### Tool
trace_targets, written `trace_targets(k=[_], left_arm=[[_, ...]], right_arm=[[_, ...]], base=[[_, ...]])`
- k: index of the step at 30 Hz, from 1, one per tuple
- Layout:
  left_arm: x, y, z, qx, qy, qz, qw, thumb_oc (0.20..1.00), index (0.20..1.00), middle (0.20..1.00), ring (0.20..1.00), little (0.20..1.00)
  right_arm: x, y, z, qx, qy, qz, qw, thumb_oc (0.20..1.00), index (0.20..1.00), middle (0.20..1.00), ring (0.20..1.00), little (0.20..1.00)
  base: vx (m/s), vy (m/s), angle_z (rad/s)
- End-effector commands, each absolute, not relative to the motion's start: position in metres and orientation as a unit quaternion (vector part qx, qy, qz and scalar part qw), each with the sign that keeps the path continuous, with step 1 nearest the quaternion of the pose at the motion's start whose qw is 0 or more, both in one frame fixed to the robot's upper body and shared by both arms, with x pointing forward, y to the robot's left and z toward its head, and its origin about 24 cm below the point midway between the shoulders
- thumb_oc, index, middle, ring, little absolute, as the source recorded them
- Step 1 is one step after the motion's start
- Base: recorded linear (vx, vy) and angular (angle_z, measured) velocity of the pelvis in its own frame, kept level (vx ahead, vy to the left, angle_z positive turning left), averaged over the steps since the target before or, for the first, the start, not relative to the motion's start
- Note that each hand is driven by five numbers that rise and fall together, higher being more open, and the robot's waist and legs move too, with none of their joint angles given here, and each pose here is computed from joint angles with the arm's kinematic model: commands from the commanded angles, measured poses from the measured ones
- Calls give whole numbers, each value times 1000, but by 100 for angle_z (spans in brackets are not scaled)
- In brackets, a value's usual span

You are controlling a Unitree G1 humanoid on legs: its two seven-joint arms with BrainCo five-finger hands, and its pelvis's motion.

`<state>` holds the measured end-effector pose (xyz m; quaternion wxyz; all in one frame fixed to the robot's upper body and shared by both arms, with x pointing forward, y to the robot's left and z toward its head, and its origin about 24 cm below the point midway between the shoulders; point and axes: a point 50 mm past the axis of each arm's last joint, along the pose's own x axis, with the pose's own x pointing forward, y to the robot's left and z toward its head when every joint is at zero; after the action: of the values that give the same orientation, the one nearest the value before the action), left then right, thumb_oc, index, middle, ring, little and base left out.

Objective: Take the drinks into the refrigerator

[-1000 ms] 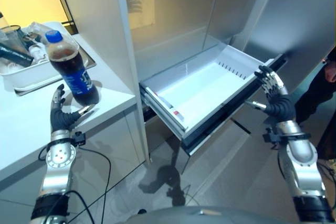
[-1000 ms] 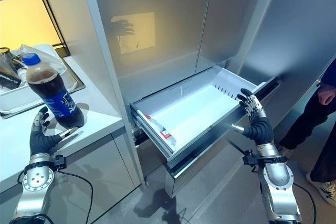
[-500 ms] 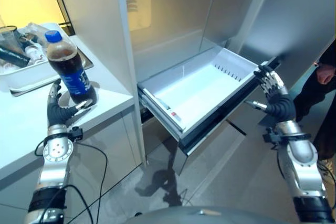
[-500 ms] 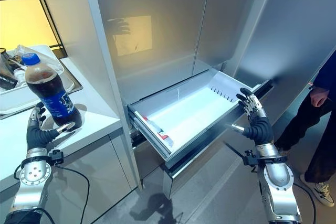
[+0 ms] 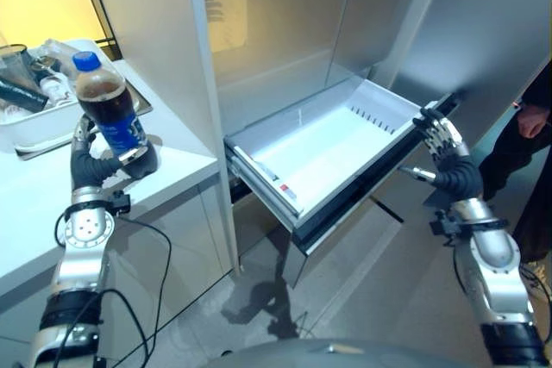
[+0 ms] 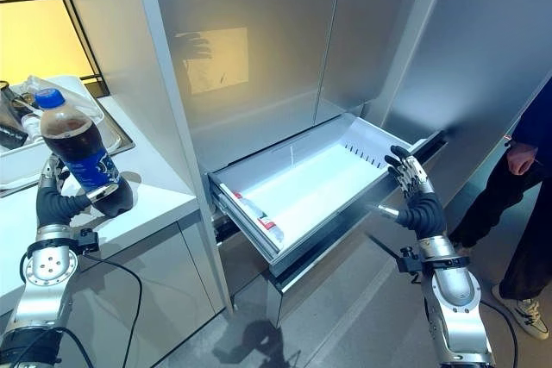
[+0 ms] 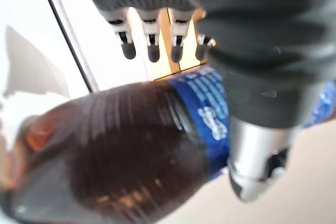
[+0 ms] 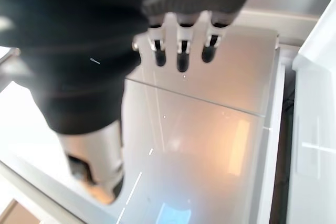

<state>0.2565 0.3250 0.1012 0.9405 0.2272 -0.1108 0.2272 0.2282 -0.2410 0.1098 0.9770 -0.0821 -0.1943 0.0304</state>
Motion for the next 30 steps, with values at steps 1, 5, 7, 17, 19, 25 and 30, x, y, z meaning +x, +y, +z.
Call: trace_targets(k=[1,5,7,17,19,25,30], left_arm=[[280,324,131,230,-161,220,934,1000,1000,1000,1000,1000],[284,319,126,225,-151,208,940,1000,1000,1000,1000,1000],[287,317,125,222,-147,205,942,1000,1000,1000,1000,1000],[296,313,118,213,-125,190,950,1000,1000,1000,1000,1000],[296,313,118,212,-125,190,950,1000,1000,1000,1000,1000],[296,314,114,208,-115,192,952,1000,1000,1000,1000,1000],[298,314,116,205,-118,193,952,420,420,420,420,420]], right_arm=[[226,-238,144,-86,-270,46,958,1000,1000,1000,1000,1000],[226,-236,144,-83,-272,52,957,1000,1000,1000,1000,1000],[226,-235,145,-82,-273,55,957,1000,1000,1000,1000,1000],[226,-231,146,-76,-276,66,956,1000,1000,1000,1000,1000],[226,-230,146,-76,-276,67,956,1000,1000,1000,1000,1000],[224,-230,144,-78,-270,69,957,1000,1000,1000,1000,1000],[223,-229,144,-78,-270,73,957,1000,1000,1000,1000,1000]], base=[[0,0,0],[7,5,-2],[11,3,-7],[4,1,-2],[0,0,0],[0,0,0],[6,1,-1]])
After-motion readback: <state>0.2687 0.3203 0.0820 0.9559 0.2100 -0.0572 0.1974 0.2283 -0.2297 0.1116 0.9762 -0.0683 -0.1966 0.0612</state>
